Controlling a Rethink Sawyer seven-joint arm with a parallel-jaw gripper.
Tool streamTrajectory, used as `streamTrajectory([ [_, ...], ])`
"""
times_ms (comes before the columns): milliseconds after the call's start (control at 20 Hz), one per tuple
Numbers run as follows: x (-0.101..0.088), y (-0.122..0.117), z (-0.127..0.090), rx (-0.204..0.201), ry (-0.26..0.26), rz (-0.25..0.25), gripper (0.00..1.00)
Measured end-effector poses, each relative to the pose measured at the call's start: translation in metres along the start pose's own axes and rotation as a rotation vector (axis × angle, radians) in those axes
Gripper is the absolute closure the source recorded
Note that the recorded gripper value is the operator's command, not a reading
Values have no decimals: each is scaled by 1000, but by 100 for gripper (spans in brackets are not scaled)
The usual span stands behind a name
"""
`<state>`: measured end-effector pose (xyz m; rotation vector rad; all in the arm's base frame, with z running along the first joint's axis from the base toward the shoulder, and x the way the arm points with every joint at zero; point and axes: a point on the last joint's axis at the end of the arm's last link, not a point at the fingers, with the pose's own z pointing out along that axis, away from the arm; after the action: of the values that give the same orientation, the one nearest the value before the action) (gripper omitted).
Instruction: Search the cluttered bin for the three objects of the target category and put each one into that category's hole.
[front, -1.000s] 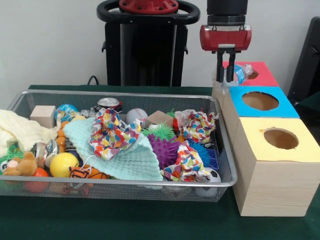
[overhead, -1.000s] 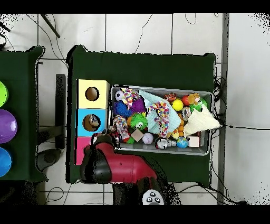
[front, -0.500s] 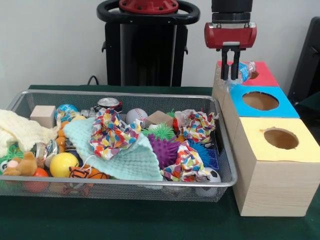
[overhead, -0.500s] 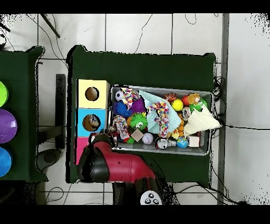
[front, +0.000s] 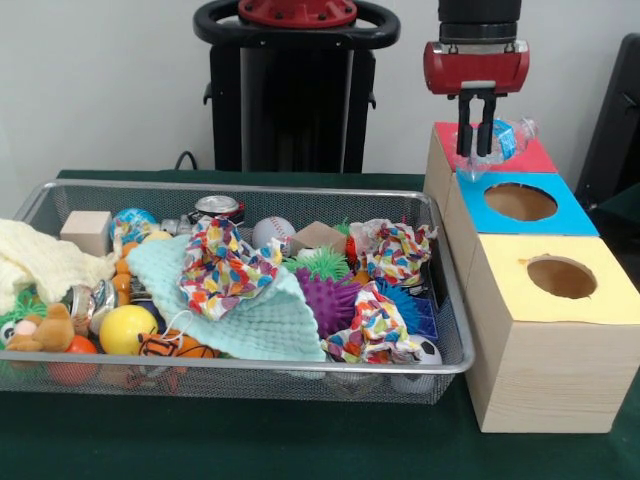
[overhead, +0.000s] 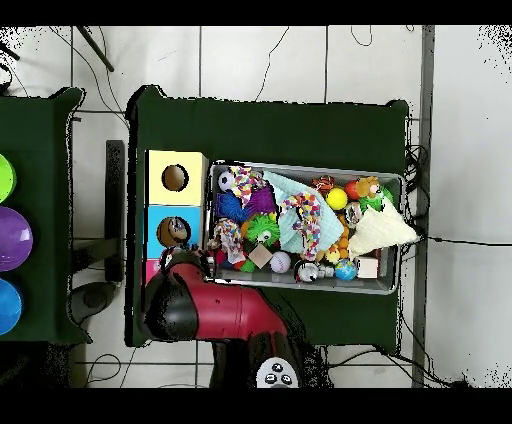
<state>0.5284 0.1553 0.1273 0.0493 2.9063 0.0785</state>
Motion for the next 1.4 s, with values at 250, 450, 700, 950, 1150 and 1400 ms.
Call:
streamTrajectory([
  [250, -16, 2, 4, -3, -18, 1, 100],
  [450, -32, 5, 9, -7, -36, 1, 100],
  [700, -44, 8, 15, -11, -47, 6, 100],
  [950, -57, 8, 21, -12, -63, 8, 100],
  [1150, -64, 6, 24, -12, -72, 11, 100],
  [1400, -71, 2, 26, -11, -79, 17, 100],
])
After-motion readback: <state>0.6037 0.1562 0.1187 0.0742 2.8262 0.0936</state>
